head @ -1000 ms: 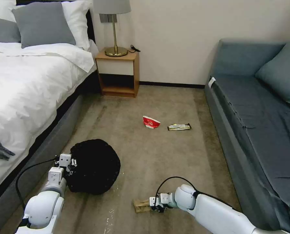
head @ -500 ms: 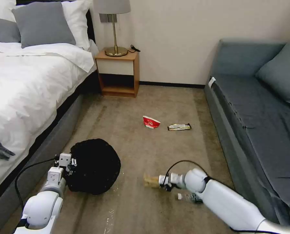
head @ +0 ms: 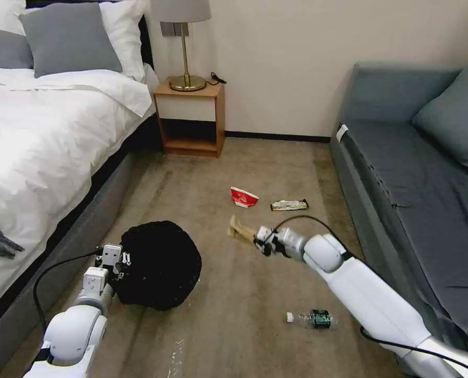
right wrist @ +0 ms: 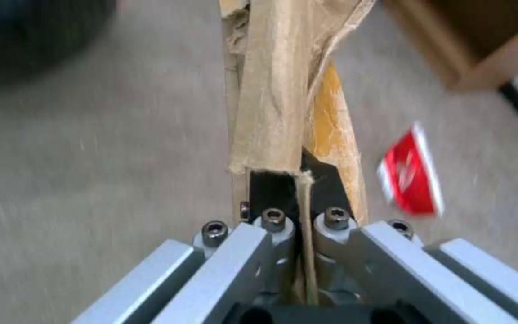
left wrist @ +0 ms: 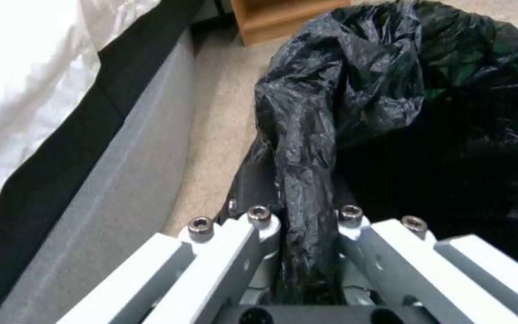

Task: Pick up the trash bin, then pick up the garbage on the floor and place it into the trash bin.

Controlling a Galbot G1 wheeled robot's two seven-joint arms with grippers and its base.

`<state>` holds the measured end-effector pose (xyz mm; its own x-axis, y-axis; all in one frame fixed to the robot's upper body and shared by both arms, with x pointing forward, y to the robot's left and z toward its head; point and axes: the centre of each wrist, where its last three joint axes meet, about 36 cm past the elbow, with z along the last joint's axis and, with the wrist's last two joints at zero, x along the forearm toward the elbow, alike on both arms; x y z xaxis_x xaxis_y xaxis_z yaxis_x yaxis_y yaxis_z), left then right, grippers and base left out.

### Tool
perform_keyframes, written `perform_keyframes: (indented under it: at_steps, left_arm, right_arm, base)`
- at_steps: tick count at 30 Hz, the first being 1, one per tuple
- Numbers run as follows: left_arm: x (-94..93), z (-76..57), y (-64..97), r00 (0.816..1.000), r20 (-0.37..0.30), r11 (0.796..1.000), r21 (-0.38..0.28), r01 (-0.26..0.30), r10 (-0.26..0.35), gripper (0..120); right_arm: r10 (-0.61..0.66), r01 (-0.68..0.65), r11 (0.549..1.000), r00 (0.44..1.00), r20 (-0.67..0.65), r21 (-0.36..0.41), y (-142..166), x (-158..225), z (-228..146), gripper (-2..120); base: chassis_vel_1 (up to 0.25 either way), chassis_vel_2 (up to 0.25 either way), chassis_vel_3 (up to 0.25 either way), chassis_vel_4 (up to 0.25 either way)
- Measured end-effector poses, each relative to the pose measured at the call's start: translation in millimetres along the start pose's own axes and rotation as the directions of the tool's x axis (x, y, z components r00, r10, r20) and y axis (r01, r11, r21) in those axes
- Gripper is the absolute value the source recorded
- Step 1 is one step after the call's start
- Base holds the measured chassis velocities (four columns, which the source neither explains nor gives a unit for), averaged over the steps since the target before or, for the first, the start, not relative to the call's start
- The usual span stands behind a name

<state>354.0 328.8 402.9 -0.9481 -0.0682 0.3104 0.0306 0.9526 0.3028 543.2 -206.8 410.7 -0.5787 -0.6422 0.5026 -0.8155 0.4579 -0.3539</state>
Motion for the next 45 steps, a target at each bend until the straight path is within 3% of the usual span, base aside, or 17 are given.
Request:
perform_keyframes:
  at_steps: [7, 12, 14, 18, 31, 45]
  left_arm:
    - [-6.2, -0.8, 1.8, 1.0, -0.001, 1.0, -0.002, -0.004, 0.004, 4]
    - [-10.7, -2.5, 0.0, 1.0, 0.003, 1.0, 0.004, -0.013, 0.013, 4]
    - [-17.4, -4.4, -1.4, 1.0, 0.008, 1.0, 0.01, -0.025, 0.025, 4]
    - [-21.9, -5.8, -0.8, 0.999, 0.013, 0.999, 0.01, -0.031, 0.031, 4]
    - [-0.9, -9.4, 4.8, 0.998, 0.038, 0.998, 0.03, -0.052, 0.05, 4]
    - [2.3, -11.9, 1.5, 0.997, 0.048, 0.998, 0.032, -0.063, 0.061, 4]
  right_arm:
    - [-0.104, 0.107, 0.994, 0.973, 0.207, -0.001, 29, 5, -93, 0]
    - [-0.168, 0.179, 0.984, 0.944, 0.283, -0.016, 49, -9, -125, 0]
    - [-0.212, 0.237, 0.971, 0.918, 0.336, -0.034, 68, -33, -148, 0]
    - [-0.236, 0.268, 0.962, 0.909, 0.345, -0.05, 84, -58, -157, 0]
    - [-0.203, 0.229, 0.97, 0.947, 0.249, -0.081, 108, -102, -113, 0]
    - [-0.176, 0.198, 0.975, 0.964, 0.199, -0.102, 130, -106, -83, 0]
  base:
    - [0.0, 0.0, 0.0, 0.0]
    - [0.0, 0.0, 0.0, 0.0]
    - [0.0, 0.0, 0.0, 0.0]
    - [0.0, 0.0, 0.0, 0.0]
    - [0.0, 0.0, 0.0, 0.0]
    - [0.0, 0.0, 0.0, 0.0]
